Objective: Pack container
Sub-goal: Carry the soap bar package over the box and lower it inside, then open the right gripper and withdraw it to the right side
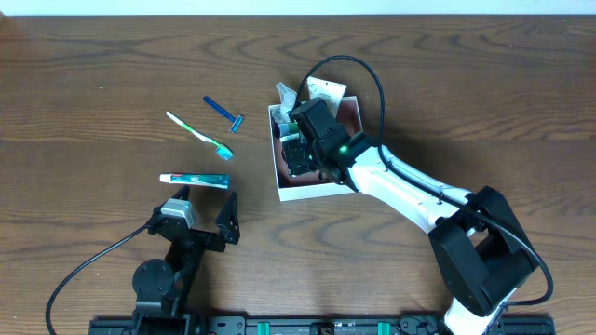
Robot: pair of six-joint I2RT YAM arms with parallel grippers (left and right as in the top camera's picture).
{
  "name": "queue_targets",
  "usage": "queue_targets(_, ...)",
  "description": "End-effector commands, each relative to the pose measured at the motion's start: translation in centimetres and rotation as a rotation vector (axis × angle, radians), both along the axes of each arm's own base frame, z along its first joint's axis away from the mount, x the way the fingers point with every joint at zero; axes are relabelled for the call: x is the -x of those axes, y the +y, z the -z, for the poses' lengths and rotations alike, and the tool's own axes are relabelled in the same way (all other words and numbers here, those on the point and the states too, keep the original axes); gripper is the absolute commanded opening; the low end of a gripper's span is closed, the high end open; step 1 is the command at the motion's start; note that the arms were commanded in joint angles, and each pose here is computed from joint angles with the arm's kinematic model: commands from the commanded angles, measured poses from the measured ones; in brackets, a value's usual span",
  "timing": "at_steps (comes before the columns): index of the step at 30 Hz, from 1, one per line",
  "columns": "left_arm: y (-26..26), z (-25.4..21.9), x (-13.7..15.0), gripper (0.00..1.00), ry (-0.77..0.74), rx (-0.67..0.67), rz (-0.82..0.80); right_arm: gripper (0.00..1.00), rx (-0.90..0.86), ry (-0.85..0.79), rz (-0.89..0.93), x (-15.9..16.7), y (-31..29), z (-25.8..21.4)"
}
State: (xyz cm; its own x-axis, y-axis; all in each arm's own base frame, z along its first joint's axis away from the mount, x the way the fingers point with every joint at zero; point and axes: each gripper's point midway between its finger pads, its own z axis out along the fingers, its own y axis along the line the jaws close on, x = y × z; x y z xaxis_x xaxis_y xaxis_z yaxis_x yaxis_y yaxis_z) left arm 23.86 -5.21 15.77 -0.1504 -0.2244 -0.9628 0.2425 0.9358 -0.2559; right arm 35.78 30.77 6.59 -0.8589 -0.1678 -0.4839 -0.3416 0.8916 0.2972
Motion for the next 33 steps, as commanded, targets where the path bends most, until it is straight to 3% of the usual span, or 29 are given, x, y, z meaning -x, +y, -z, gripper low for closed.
queue_targets(1,0.0,1.7,0.1,0.98,0.048,-0.016,0.006,0.58,-0.005,-0.008,0.011,-0.3,0.3,-0.2)
queue_targets(8,0.0,1.7,0.1,0.98,0.048,-0.016,0.006,0.69,-0.012,-0.006,0.006,-0.2,0.4,-0.3)
queue_targets(16,0.0,1.7,0.1,0.98,0.048,-0.016,0.006,0.71,-0.041,-0.030,-0.001,-0.3,0.7,-1.9)
queue_targets(28,0.0,1.7,0.1,0.98,0.048,-0.016,0.006,0.77,-0.190,-0.275,-0.037,2.1,-1.4,-16.7)
queue_targets(33,0.0,1.7,0.1,0.98,0.048,-0.016,0.006,0.86,-0.042,-0.325,0.102,3.1,-7.3,-18.7)
